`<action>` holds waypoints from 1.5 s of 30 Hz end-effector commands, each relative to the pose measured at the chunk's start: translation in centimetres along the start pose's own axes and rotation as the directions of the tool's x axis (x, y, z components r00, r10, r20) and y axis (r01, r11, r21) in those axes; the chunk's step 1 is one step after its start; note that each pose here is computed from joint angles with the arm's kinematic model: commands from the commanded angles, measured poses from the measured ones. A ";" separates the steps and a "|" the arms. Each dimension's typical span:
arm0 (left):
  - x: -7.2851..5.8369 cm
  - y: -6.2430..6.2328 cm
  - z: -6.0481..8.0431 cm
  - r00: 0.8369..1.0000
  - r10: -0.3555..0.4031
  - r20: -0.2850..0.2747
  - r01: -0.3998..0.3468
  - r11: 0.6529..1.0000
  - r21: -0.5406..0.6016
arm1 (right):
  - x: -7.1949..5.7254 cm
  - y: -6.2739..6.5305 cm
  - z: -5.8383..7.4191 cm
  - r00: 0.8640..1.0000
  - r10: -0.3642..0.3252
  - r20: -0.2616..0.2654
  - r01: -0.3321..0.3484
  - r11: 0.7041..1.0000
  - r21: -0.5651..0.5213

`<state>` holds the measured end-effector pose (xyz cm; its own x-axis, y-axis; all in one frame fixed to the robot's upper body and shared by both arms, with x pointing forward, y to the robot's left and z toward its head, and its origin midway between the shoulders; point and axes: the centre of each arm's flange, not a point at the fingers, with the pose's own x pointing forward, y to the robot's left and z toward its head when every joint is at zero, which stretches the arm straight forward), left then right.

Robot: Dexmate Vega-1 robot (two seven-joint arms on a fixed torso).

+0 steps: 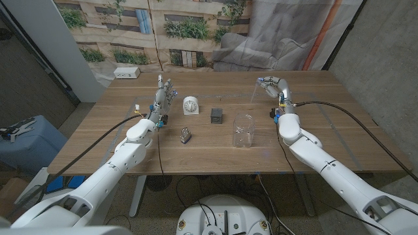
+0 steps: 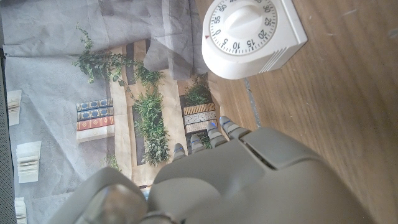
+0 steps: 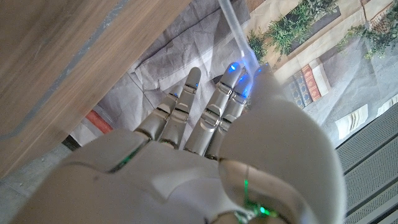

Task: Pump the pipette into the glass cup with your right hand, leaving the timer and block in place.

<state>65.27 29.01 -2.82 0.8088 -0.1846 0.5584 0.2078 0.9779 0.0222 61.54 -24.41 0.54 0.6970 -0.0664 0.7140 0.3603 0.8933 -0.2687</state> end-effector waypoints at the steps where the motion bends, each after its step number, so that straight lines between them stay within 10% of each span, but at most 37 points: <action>1: 0.0 0.0 0.0 1.000 -0.001 0.000 0.001 1.000 0.000 | 0.4 -1.5 0.6 0.999 0.033 0.022 -0.032 0.999 -0.039; 22: 0.0 0.0 0.0 1.000 0.003 0.001 -0.003 1.000 0.000 | 2.0 -5.1 1.7 0.988 0.107 0.113 -0.069 0.952 -0.299; 45: 0.0 0.0 0.0 1.000 0.003 0.000 -0.003 1.000 0.000 | 3.2 -6.4 1.8 0.952 0.249 0.179 -0.060 0.723 -0.688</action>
<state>65.27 28.99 -2.80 0.8089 -0.1824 0.5589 0.2066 0.9782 0.0202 60.05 -28.89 5.45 0.6369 0.1808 0.7494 0.5743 0.5373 -0.6177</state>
